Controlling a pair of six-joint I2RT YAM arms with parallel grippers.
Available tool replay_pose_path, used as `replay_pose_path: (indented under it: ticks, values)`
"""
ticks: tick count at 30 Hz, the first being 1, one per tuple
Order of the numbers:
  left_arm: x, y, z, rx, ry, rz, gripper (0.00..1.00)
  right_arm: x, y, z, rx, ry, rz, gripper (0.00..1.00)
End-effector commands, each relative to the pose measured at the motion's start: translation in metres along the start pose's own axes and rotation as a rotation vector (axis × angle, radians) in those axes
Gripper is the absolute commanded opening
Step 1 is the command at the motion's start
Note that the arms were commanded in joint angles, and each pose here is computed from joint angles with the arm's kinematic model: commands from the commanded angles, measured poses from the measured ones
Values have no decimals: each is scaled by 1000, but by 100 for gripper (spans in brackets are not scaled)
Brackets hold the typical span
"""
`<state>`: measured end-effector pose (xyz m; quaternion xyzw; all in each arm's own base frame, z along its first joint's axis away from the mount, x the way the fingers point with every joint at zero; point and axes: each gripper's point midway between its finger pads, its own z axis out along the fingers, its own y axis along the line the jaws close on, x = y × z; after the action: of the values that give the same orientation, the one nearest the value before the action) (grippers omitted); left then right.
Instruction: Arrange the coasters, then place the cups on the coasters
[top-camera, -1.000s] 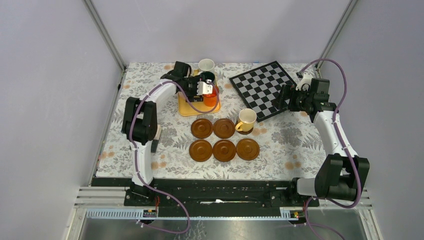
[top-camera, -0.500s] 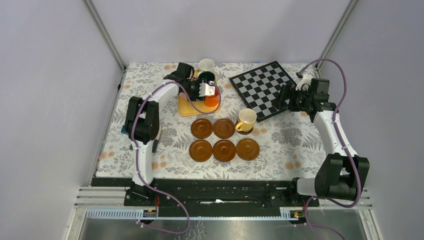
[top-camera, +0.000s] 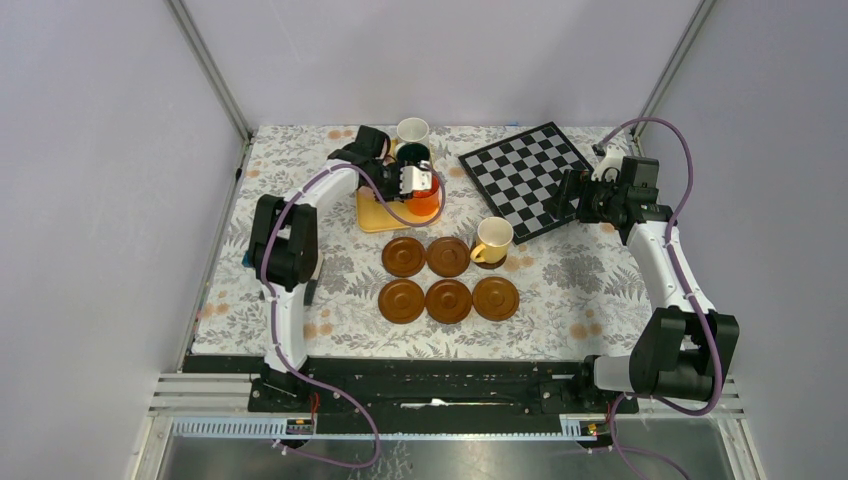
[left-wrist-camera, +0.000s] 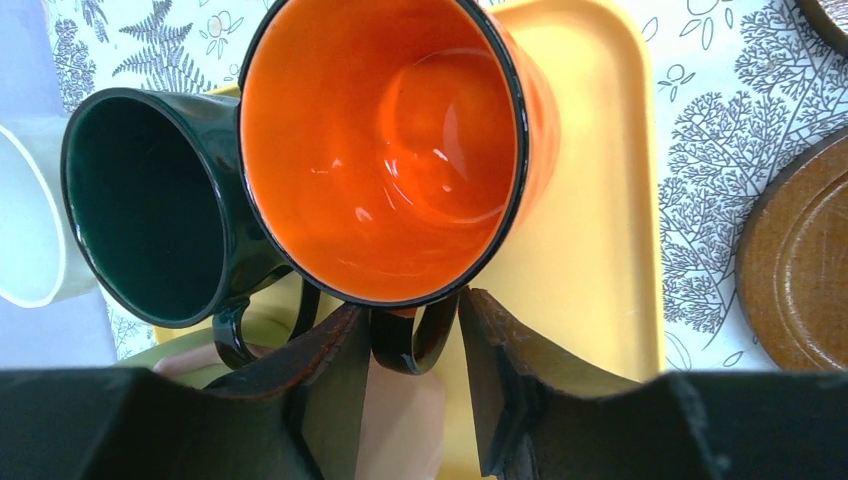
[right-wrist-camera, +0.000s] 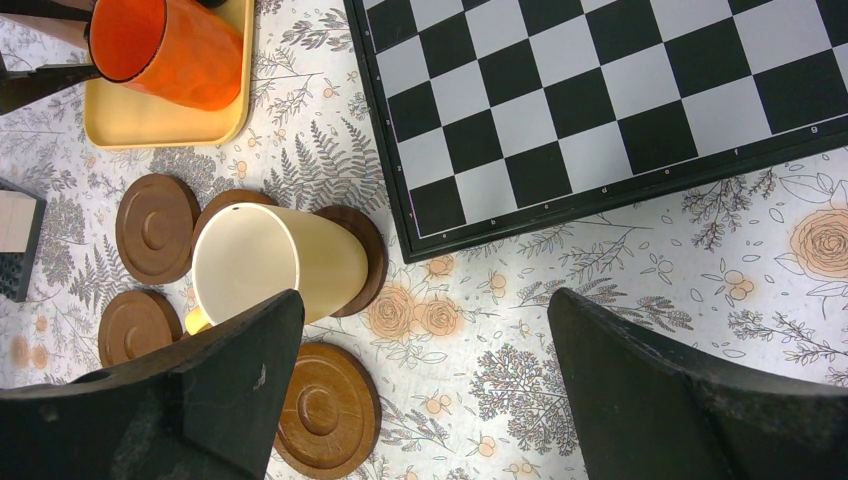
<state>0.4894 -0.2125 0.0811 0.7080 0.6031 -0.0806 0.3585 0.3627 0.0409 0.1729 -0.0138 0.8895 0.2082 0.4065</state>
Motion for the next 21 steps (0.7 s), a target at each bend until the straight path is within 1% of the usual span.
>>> replay_pose_path:
  ticks: [1,5,11,18,21]
  values:
    - [-17,0,-18,-12,-11,-20,41,-8,3,-3,-11,-32,-29,100]
    - [-14,-5,-15,15,6,-57,40,-8,3,-4,-14,-33,-30,100]
    - [-8,-6,-8,22,30,-87,43,-7,3,-3,-14,-32,-29,100]
    - [-7,-6,4,29,29,-157,40,-8,2,-3,-12,-33,-30,100]
    - [-6,-2,7,4,29,-197,38,-8,2,-3,-12,-33,-30,100]
